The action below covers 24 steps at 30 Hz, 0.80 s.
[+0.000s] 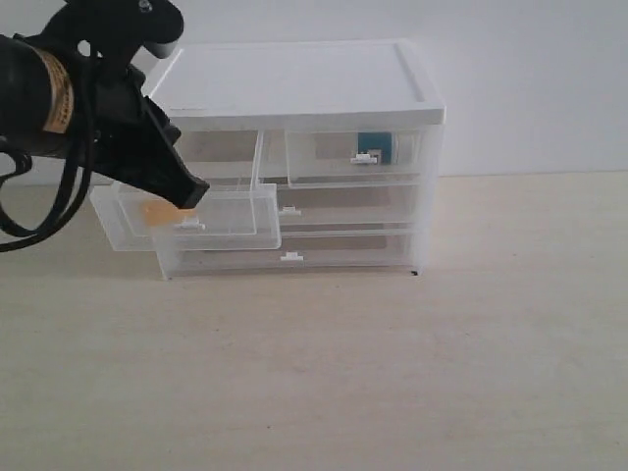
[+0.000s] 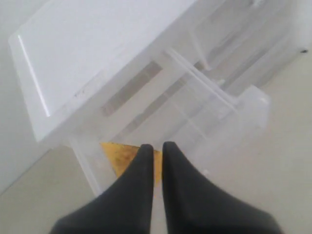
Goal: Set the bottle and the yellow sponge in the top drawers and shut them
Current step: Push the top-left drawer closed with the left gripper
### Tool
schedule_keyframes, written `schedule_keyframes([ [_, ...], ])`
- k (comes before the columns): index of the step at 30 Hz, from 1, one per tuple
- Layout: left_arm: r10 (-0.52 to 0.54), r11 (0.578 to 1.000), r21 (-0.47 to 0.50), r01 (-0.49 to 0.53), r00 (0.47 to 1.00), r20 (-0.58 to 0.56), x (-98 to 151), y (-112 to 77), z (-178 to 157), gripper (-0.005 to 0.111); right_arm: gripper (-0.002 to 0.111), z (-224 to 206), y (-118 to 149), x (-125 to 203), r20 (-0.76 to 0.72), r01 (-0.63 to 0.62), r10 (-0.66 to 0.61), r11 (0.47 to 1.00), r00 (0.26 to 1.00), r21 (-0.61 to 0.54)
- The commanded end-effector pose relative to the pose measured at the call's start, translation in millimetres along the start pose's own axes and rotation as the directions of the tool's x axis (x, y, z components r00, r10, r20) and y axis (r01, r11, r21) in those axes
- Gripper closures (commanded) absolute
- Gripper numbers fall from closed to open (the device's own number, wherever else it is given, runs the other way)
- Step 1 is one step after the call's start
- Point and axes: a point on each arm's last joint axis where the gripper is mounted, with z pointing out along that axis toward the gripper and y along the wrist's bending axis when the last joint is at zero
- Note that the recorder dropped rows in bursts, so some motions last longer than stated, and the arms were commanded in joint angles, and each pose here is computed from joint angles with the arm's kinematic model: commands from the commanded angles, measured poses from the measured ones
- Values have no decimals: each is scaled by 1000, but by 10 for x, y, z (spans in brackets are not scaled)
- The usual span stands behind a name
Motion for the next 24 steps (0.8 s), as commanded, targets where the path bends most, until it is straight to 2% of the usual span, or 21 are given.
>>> schedule_keyframes([
  [1, 4, 992, 128, 9, 995, -103, 83, -97, -59, 103, 108, -2, 2, -15, 15, 6, -6, 1000, 1000, -1],
  [4, -2, 983, 178, 36, 983, -186, 158, -178, 9, 103, 108, -2, 2, -15, 15, 6, -6, 1000, 1000, -1],
  [10, -13, 978, 194, 74, 954, -300, 283, -317, 275, 103, 108, -2, 2, -15, 15, 6, -6, 1000, 1000, -1],
  [14, -117, 971, 160, 176, 939, -322, 344, -326, 496, 103, 108, -2, 2, -15, 15, 6, -6, 1000, 1000, -1],
  [20, -343, 927, 47, 371, 894, -288, 409, -161, 738, 103, 108, -2, 2, -15, 15, 6, -6, 1000, 1000, -1],
  [24, -411, 904, 22, 427, 881, -233, 397, -101, 809, 103, 108, -2, 2, -19, 19, 6, -6, 1000, 1000, -2],
])
